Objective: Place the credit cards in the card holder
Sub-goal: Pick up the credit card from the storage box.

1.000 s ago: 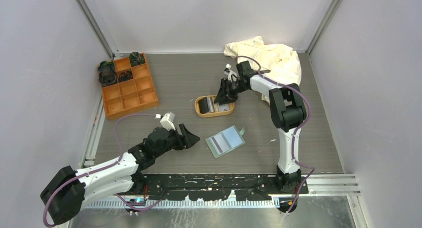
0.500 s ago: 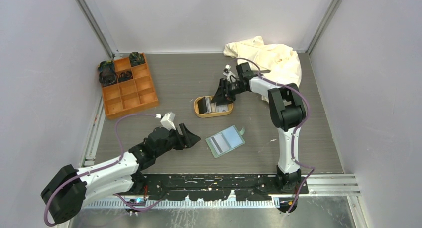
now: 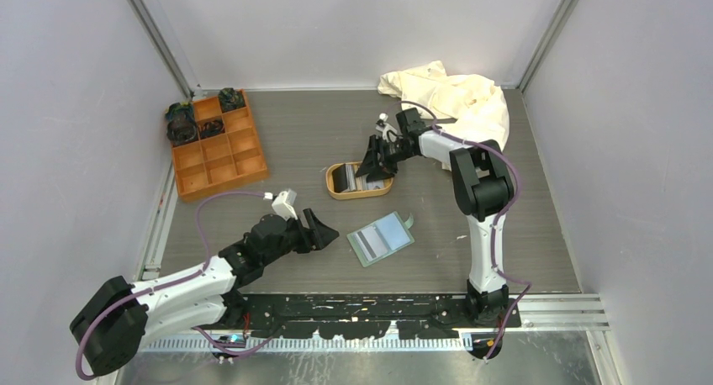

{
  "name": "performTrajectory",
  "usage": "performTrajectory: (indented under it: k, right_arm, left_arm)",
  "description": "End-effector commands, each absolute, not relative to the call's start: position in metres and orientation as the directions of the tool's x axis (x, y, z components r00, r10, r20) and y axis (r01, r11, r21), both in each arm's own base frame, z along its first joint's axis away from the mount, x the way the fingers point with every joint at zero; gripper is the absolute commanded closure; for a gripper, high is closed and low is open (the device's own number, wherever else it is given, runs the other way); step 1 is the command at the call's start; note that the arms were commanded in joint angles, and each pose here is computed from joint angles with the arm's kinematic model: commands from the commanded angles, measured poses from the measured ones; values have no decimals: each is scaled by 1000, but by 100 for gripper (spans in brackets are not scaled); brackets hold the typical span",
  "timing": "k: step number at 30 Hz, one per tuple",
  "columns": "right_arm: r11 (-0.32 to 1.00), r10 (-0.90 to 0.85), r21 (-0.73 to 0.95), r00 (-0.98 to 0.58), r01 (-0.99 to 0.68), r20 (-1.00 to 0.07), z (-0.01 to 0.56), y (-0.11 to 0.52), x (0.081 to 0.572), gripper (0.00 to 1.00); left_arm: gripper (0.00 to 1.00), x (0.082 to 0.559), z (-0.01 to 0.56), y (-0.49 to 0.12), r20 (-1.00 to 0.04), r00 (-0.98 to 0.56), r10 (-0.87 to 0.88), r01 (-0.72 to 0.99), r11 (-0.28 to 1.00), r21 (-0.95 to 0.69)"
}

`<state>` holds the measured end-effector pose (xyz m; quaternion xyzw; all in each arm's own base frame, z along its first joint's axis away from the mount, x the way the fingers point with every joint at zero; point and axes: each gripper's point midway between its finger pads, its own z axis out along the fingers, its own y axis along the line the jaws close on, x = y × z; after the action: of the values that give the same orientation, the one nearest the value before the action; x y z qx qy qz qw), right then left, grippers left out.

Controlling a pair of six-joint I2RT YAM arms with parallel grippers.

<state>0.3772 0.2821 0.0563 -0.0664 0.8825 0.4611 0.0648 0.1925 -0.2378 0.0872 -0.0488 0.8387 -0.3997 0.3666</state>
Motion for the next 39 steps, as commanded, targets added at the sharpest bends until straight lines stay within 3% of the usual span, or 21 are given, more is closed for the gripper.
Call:
performTrajectory:
  k: [1,12,22,31,39]
  right_arm:
    - [546,-84,809,-975,-217,-205,66,292,378,45]
    - [631,-135,687,-923,-360,-360,91,273,386,46]
    - [595,-136,719,-927,-359,-350,96,278,382,47]
    - [662,-111,679,-937,-318,-331,80,271,388,45]
    - [618,-117,718,-941,-320,-318,83,283,384,56]
  left_arm:
    - [32,198,102,-244,-583,-704,-405,238,640,-731]
    - [32,198,102,-242,-586,-702,-406,235,644,-728]
    - [32,197,102,-241,-586,-701,-406,234,645,-727]
    - [32,197,100,-241,-583,-704,-406,231,646,-728]
    - [32,197,98,-241,-580,-707,-404,228,647,-728]
